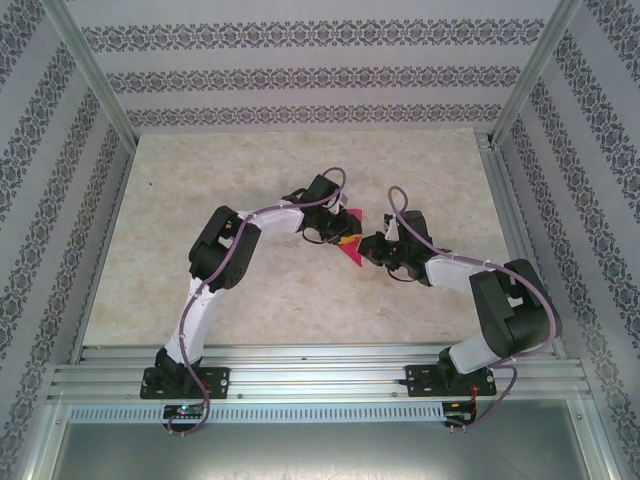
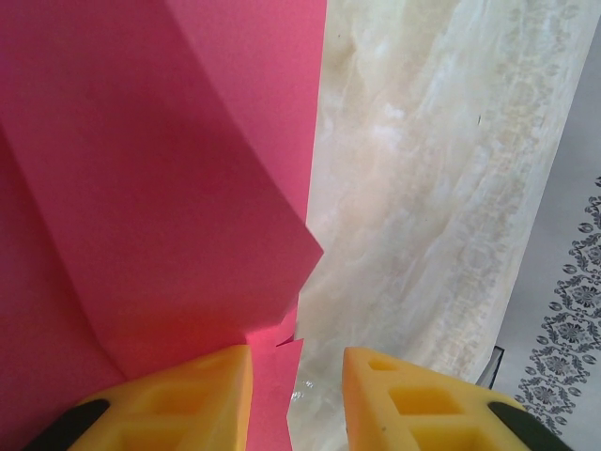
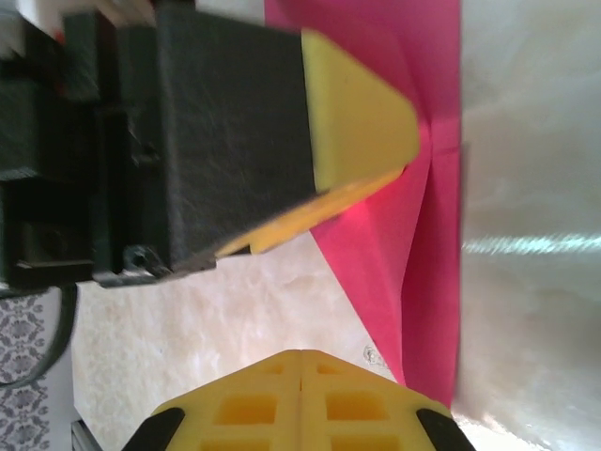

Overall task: Fold a paper plane with a square sheet of paper (pick it up from the middle)
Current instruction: Fourth fold the wing at the center of the table.

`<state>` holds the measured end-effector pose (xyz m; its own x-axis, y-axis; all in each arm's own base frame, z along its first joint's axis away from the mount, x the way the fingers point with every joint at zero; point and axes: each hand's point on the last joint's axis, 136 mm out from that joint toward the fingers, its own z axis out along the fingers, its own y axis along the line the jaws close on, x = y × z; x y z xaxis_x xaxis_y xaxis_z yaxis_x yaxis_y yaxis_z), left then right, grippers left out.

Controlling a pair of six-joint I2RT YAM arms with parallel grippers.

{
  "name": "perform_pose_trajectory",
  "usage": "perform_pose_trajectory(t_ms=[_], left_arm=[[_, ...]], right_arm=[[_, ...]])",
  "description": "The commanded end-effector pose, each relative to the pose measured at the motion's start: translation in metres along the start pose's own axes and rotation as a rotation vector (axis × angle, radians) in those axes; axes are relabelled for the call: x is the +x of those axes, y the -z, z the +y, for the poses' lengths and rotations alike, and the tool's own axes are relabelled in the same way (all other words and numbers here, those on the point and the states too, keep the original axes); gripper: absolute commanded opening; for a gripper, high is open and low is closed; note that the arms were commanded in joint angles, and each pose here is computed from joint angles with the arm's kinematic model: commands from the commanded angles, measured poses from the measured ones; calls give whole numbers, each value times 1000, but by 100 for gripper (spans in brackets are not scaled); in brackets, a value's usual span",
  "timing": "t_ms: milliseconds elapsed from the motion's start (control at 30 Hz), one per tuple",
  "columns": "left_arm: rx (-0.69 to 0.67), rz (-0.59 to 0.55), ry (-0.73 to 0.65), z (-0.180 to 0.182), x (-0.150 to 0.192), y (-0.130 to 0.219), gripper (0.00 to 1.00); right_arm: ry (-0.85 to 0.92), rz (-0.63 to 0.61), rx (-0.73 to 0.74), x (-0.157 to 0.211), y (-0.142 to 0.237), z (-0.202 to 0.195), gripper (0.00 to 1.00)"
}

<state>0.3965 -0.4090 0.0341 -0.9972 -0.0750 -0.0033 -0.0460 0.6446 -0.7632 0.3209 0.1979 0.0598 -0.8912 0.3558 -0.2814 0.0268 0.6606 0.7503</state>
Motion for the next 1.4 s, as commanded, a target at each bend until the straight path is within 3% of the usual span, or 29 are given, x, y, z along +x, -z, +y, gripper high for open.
perform_pose_trajectory(t_ms=[0, 467, 600, 1000, 1100, 1367], left_arm=[[-26, 7, -1, 8, 2, -11, 33], [-33, 13, -1, 11, 2, -12, 32], [-28, 13, -9, 7, 0, -10, 33], [127, 48, -39, -35, 3, 6, 46], [100, 56, -19, -22, 5, 2, 45], [5, -13, -8, 7, -31, 1, 44]], right_arm=[[-22, 2, -26, -2, -11, 1, 3], [-105, 63, 154, 16, -31, -59, 2], [-162, 65, 148, 24, -28, -70, 0], [-196, 85, 155, 27, -28, -79, 0], [-189, 83, 158, 26, -26, -79, 0], [-185, 98, 185, 27, -25, -82, 0]])
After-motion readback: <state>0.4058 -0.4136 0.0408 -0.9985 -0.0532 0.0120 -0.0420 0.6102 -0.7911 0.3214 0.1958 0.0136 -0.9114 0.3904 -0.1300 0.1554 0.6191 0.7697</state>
